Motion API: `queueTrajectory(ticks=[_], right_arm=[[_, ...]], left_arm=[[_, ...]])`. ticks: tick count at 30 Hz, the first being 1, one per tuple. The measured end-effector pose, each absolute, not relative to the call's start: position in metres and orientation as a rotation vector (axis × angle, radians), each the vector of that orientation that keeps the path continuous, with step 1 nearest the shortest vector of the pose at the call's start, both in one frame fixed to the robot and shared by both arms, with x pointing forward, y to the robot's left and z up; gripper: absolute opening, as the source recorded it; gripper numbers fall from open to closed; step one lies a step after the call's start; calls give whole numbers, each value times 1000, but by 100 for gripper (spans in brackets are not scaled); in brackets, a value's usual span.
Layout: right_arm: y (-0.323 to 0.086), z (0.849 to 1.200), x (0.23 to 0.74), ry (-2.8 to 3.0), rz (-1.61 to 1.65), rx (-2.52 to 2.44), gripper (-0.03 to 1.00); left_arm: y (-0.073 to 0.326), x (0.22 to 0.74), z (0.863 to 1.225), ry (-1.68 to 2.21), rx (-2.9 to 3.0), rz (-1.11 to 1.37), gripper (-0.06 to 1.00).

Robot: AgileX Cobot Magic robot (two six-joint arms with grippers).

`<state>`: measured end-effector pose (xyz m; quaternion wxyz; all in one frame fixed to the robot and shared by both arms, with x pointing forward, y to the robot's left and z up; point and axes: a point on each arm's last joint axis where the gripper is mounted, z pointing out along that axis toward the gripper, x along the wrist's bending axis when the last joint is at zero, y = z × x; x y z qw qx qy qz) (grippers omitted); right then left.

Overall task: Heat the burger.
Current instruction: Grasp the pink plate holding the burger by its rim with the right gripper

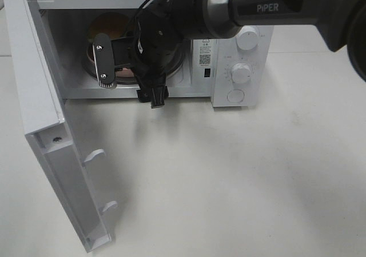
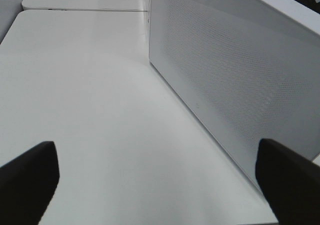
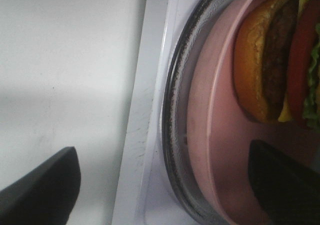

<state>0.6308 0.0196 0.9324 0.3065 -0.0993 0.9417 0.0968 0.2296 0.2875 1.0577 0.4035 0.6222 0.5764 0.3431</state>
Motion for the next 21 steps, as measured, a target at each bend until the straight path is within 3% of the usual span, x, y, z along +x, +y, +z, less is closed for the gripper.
queueTrajectory(ticks=[21], right_arm=[[27,917,671,2473,308,-127,84]], left_arm=[[288,230,1058,1456,1572,866,99]])
